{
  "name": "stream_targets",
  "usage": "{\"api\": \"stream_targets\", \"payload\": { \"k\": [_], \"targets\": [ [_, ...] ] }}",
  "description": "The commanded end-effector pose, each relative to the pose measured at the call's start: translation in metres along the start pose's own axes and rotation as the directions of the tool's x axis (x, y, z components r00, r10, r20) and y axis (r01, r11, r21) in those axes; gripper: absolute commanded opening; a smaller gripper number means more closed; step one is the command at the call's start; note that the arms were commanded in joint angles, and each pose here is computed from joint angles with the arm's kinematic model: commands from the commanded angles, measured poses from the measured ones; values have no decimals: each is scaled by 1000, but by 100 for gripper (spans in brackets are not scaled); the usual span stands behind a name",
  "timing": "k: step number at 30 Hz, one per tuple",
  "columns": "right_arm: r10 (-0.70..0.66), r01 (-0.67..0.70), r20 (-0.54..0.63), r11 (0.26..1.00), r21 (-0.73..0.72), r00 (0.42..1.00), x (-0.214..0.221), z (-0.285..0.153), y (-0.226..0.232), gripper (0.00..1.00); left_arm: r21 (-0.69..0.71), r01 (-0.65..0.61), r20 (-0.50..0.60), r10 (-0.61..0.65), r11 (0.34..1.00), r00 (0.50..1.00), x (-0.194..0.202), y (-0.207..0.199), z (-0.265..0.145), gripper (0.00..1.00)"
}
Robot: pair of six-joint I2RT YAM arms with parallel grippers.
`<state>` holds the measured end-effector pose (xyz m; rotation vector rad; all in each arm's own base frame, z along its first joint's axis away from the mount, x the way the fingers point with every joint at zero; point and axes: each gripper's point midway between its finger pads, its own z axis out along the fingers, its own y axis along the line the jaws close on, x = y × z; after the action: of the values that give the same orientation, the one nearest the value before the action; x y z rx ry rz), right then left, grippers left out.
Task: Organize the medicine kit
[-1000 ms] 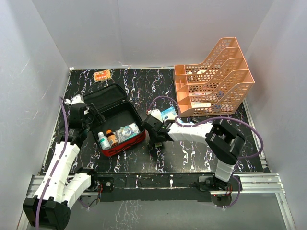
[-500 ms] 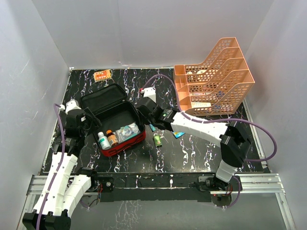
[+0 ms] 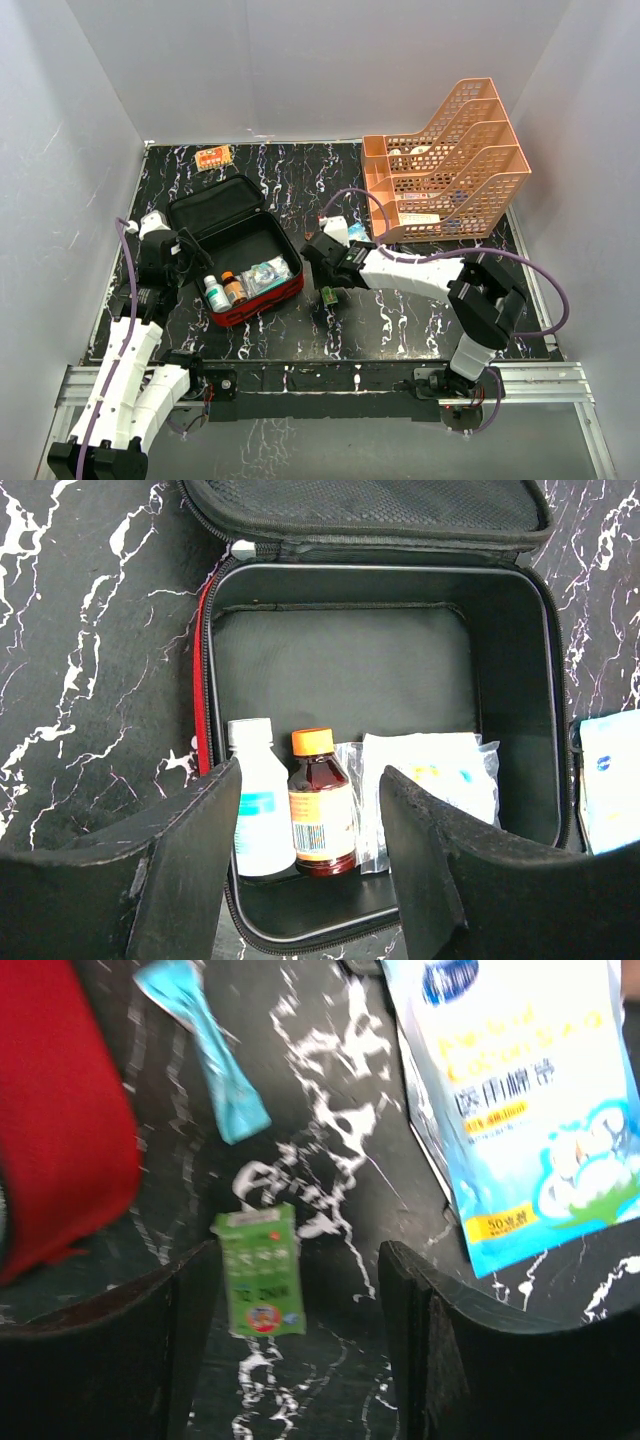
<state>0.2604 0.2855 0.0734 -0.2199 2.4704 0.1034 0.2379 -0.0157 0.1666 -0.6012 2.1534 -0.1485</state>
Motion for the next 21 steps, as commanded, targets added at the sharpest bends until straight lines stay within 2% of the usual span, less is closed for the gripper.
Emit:
{"api": "stream_targets", "payload": {
  "k": [1, 6, 14, 21],
  "targets": [
    [50, -50, -15, 998, -23, 999, 7, -1, -2, 62, 22, -10, 0, 10, 1000, 1000, 2, -3, 0, 56],
    [5, -10, -67, 997, -72, 998, 18, 13, 11, 61, 22, -11, -4, 12, 1000, 1000, 3, -3, 1, 56],
    [2, -8, -74, 996, -91, 997, 21, 17, 16, 59, 20, -12, -6, 12, 1000, 1000, 3, -3, 2, 57],
    [-23, 12, -137, 997, -75, 990, 42, 33, 14, 51, 20, -13, -8, 13, 1000, 1000, 3, -3, 2, 57]
  ]
}}
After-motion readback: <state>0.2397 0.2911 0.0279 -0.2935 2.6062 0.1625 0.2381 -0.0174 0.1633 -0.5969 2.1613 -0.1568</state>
